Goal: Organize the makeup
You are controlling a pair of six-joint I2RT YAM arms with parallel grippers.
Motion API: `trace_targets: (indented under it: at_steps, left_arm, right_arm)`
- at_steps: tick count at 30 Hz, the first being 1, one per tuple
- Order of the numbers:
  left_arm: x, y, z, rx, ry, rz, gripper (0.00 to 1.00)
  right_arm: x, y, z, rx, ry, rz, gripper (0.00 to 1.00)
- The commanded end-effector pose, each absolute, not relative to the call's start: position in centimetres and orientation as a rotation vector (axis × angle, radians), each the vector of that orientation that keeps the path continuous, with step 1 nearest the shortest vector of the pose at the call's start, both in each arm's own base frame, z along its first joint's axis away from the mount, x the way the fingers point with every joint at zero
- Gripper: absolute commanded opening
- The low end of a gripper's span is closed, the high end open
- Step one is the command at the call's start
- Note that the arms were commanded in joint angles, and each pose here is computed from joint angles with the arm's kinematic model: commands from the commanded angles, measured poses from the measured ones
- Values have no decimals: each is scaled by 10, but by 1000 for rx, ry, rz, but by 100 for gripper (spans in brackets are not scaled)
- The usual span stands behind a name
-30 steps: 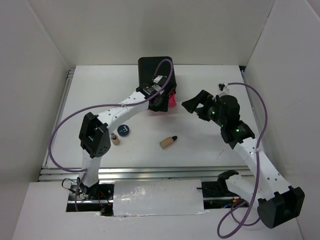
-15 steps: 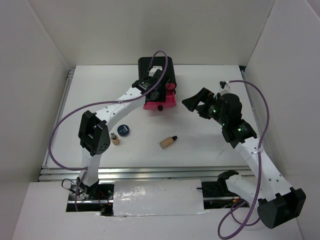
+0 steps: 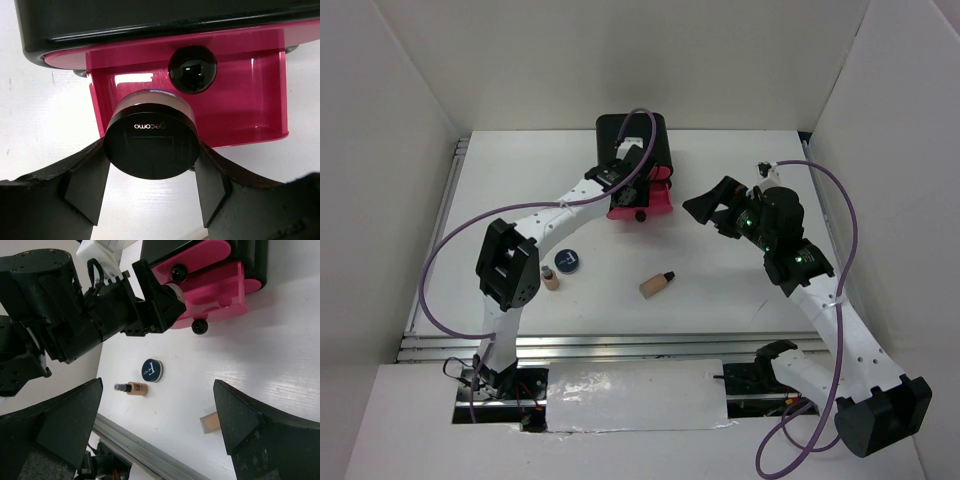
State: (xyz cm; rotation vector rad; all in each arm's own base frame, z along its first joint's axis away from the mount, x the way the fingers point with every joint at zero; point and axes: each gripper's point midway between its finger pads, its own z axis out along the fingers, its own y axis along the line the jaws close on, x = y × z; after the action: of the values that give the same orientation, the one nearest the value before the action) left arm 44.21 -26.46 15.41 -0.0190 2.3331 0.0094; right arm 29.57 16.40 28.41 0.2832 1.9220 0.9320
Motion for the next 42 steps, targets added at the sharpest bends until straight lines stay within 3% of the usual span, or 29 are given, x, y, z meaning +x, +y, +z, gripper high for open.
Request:
trace_targets:
  at_steps: [1,5,11,17,19,20,23,32,36,42]
  left_arm:
    - [456,-266,167,-56,2283,-23,34]
    - [456,-267,164,-57,2288,-32,34]
    - [456,-267,151,-55,2319,-12,46]
    - [455,-270,140,-71,2337,-32,52]
    - [457,-270,144,-70,2326,-43,62]
    - [457,-271,145,-71,2325,-42,76]
    - [456,-267,151,-86,2327,-25,99]
    - [456,-262,208,-136,2251,-63,99]
    - [452,-232,242,-277,2222,1,99]
    - [419,-158,223,-495,2336,116,99]
  right_arm:
    - [290,164,306,239,1867,950,100]
    - [289,164,305,237,1867,949,100]
    - [288,163,304,239,1864,952,100]
    - [287,164,303,231,1864,955,100]
    - [286,165,304,228,1863,960,100]
    - [286,165,304,226,1862,960,100]
    - [286,165,304,227,1859,964,100]
    - [288,166,304,229,1856,967,100]
    - [288,165,306,229,1847,964,100]
    - [284,164,309,203,1841,961,100]
